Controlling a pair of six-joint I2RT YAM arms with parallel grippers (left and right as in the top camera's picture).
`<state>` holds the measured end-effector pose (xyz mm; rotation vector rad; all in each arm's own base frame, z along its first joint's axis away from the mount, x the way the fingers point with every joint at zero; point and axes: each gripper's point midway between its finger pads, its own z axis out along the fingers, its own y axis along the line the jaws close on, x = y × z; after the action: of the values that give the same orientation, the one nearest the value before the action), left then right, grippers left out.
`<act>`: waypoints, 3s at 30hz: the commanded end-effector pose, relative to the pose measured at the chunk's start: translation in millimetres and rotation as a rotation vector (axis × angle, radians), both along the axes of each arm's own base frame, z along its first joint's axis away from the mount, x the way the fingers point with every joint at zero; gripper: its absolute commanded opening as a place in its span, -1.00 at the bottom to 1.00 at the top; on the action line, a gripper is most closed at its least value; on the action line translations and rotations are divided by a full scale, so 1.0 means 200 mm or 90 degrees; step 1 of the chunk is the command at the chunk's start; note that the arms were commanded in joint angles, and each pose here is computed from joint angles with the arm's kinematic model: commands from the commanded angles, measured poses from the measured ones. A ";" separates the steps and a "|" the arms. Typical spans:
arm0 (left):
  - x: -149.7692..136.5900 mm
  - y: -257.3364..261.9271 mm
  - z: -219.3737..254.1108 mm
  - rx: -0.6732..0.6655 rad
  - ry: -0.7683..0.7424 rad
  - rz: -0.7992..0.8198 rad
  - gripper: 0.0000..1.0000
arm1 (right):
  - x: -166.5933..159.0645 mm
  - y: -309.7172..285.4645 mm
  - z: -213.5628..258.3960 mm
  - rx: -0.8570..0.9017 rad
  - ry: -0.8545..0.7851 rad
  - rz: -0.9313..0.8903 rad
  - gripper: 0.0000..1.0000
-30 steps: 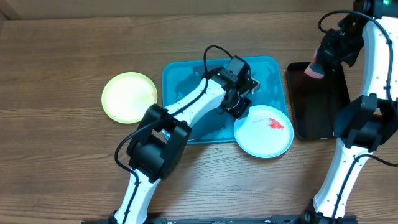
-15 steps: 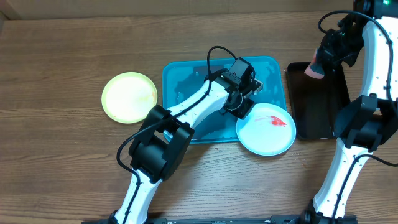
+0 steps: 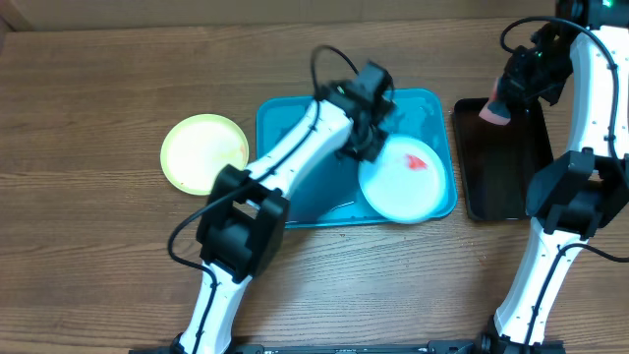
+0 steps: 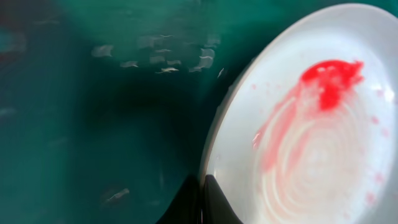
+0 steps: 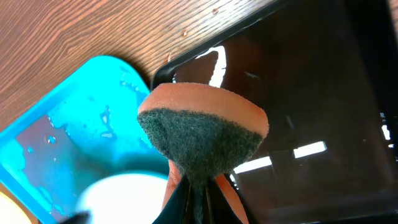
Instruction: Clean dirty plates on tray and stack at the side
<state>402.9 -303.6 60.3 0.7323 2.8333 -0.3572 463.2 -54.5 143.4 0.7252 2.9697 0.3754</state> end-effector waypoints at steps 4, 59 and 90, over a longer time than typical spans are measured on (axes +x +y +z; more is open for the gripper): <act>0.23 0.31 0.13 0.053 -0.033 0.145 -0.92 | 0.04 0.23 0.17 0.000 -0.064 0.067 -0.92; -0.24 0.39 0.02 -0.037 0.064 0.578 -0.32 | 0.01 0.67 0.16 -0.030 -0.065 0.190 -0.92; -0.34 0.39 -0.23 -0.037 0.049 0.692 -0.62 | 0.00 0.67 0.16 -0.027 -0.058 0.191 -0.92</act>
<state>338.6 -227.3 20.4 -0.8091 2.7749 -0.2676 458.7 79.4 141.7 0.2695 3.0823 0.3238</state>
